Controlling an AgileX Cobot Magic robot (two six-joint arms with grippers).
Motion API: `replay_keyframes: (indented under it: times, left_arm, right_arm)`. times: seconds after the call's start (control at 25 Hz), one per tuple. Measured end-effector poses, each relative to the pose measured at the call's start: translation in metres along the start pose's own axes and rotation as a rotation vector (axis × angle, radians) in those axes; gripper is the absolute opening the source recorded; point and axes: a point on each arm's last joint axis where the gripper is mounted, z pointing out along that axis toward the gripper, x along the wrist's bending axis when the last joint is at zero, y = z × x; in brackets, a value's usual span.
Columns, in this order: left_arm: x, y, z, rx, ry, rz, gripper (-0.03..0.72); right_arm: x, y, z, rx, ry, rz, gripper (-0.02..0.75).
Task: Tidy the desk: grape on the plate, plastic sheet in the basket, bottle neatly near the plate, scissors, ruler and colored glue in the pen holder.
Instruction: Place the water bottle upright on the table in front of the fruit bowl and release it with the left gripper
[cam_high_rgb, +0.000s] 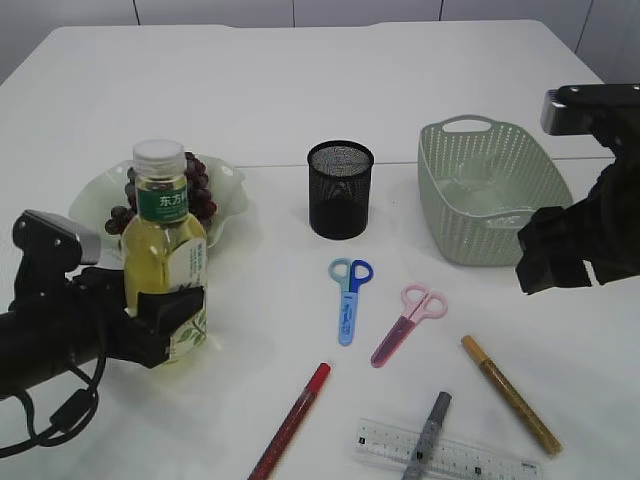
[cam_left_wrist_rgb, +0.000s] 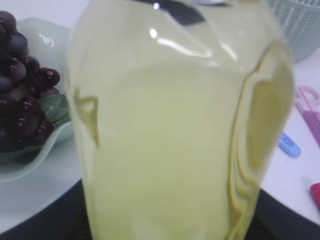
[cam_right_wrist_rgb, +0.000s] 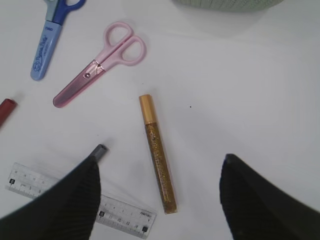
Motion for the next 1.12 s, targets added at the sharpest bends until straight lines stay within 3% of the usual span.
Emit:
replay_keyframes:
  times: [0.24, 0.6, 0.92, 1.12]
  left_arm:
    - [0.006, -0.012, 0.018, 0.037, 0.003, -0.007, 0.437]
    - [0.014, -0.023, 0.039, -0.039, 0.029, 0.027, 0.438]
    - [0.018, -0.022, 0.039, -0.031, 0.067, 0.026, 0.577]
    - [0.016, -0.002, 0.034, -0.073, 0.066, 0.044, 0.598]
  right_arm:
    - [-0.001, 0.000, 0.000, -0.001, -0.008, -0.008, 0.545]
    - [-0.001, 0.000, 0.000, -0.002, -0.013, -0.013, 0.544]
    - [-0.001, 0.000, 0.000, -0.003, -0.016, -0.016, 0.545]
    - [-0.001, 0.000, 0.000, -0.003, -0.016, -0.016, 0.545]
